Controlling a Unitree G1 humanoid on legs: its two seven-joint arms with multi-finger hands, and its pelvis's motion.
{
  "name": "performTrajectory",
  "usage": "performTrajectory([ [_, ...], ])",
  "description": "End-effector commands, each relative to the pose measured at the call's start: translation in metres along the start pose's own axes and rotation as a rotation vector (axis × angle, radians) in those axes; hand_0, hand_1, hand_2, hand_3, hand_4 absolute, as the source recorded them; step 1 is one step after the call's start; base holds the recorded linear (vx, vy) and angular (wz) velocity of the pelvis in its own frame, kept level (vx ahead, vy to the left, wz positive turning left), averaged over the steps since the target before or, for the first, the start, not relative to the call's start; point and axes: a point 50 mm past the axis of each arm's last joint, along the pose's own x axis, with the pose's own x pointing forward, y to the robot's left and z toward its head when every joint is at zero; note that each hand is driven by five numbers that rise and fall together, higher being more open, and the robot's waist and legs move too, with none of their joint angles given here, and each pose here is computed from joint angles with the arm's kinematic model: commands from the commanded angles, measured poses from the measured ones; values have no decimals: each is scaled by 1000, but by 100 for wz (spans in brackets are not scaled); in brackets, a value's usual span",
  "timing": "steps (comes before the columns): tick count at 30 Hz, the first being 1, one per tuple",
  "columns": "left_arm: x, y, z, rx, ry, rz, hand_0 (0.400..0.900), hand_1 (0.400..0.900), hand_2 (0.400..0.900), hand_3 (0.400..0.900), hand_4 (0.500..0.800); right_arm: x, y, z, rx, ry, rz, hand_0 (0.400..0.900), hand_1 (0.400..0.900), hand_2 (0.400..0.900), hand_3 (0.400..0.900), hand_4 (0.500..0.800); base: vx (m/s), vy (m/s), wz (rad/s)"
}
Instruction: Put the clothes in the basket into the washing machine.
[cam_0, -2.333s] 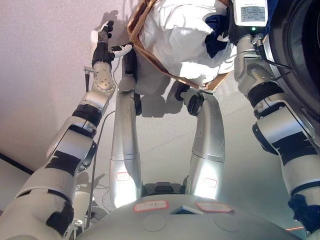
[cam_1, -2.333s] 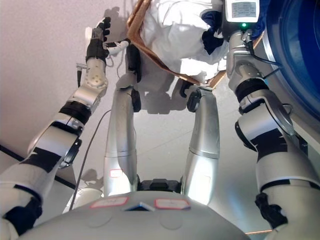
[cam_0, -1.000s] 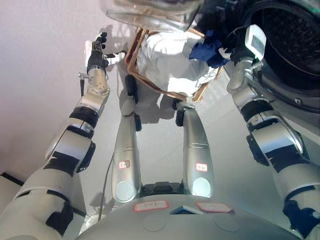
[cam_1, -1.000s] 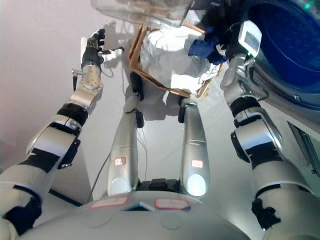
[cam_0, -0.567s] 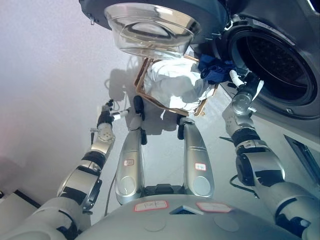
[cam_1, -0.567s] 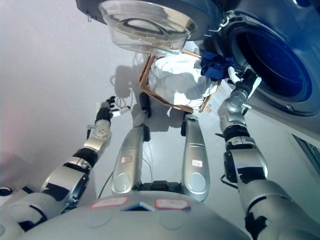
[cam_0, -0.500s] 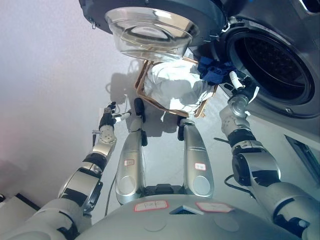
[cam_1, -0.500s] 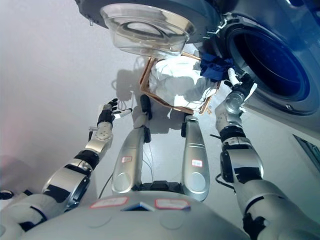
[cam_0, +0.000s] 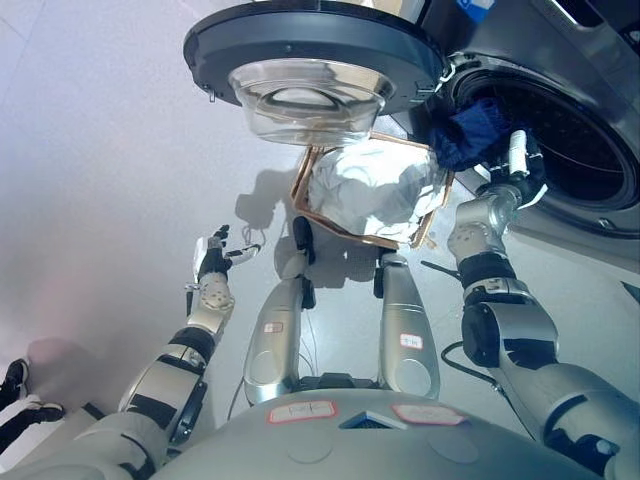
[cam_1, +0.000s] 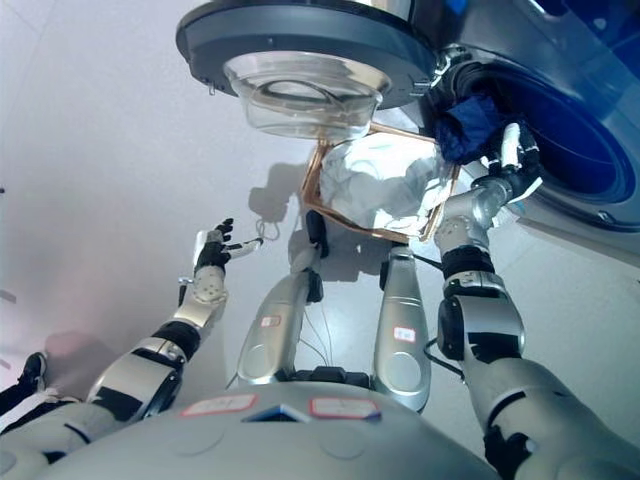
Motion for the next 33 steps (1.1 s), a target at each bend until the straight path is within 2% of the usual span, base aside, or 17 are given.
performTrajectory([
  [1, -2, 8, -5, -68, -6, 37, 900, 900, 900, 900, 800, 17, 28, 76, 127, -264, 27, 400, 400, 400, 400, 500, 38, 10, -1],
  [10, -4, 11, -7, -111, -18, 14, 900, 900, 900, 900, 800, 30, 67, 169, 162, -404, 66, 400, 400, 400, 400, 500, 35, -16, 5],
  [18, -5, 9, 0, -163, -50, 3, 900, 900, 900, 900, 800, 14, 97, 237, 147, -578, 130, 400, 400, 400, 400, 500, 13, -49, 13],
  [28, -4, 7, 15, -164, -122, -25, 900, 900, 900, 900, 800, 0, 106, 281, 78, -727, 159, 400, 400, 400, 400, 500, 25, -43, 7],
  [32, -3, 10, 19, -167, -141, -23, 900, 900, 900, 900, 800, -5, 110, 293, -22, -797, 175, 400, 400, 400, 400, 500, -6, -26, 3],
  [33, -4, 11, 17, -162, -143, -22, 900, 900, 900, 900, 800, -1, 105, 293, -148, -819, 142, 400, 400, 400, 400, 500, -20, -40, 2],
])
